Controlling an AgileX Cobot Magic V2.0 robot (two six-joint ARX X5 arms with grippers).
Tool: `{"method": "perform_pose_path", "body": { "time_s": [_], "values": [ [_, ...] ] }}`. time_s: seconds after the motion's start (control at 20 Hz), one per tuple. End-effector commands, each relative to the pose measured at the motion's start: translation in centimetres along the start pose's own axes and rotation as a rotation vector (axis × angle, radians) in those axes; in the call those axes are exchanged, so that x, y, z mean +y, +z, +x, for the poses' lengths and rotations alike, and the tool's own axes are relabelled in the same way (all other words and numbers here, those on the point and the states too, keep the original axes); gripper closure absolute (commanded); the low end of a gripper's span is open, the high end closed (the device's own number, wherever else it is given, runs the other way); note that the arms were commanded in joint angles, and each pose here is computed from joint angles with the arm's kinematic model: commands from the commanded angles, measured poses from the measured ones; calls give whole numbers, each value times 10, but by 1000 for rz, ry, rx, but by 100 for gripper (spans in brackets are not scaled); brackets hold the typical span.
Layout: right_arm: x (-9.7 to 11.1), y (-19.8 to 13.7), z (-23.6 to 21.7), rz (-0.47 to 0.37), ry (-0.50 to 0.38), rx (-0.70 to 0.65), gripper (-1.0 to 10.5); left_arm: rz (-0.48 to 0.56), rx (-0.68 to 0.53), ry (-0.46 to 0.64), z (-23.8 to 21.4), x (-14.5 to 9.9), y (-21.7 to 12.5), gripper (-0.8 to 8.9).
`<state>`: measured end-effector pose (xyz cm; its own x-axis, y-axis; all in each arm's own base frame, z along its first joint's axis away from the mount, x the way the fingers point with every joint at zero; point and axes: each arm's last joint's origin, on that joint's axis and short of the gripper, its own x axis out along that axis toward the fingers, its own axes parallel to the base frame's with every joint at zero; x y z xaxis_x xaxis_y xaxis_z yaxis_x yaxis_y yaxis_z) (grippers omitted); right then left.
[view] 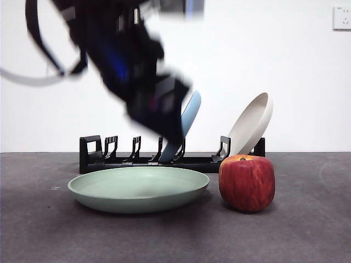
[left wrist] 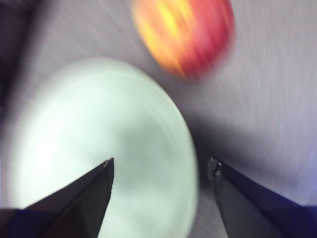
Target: Take the green plate from the plate rack,put the plate on the table,take the apple from the table,put the apple in the plate
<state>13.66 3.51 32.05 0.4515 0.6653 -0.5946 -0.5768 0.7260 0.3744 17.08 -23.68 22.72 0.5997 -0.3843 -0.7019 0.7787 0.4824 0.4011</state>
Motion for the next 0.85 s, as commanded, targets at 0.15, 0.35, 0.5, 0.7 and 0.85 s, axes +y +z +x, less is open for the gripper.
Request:
{"method": "perform_pose_path", "body": {
  "time_s": [0.15,0.35,0.5,0.7,0.85],
  "values": [
    [-10,20,31,-51,34,18,346,-157,-104,15,-62,25,23,490],
    [-16,30,88,-136,-40,138,342,-259,-190,3,-118,44,31,491],
    [-20,29,130,-200,-112,234,339,-312,-212,-25,-147,52,30,491],
    [-25,24,169,-223,-121,292,339,-341,-220,-85,-167,54,23,491],
    [-31,16,191,-241,-167,363,339,-366,-196,-146,-171,52,18,491]
  ]
}}
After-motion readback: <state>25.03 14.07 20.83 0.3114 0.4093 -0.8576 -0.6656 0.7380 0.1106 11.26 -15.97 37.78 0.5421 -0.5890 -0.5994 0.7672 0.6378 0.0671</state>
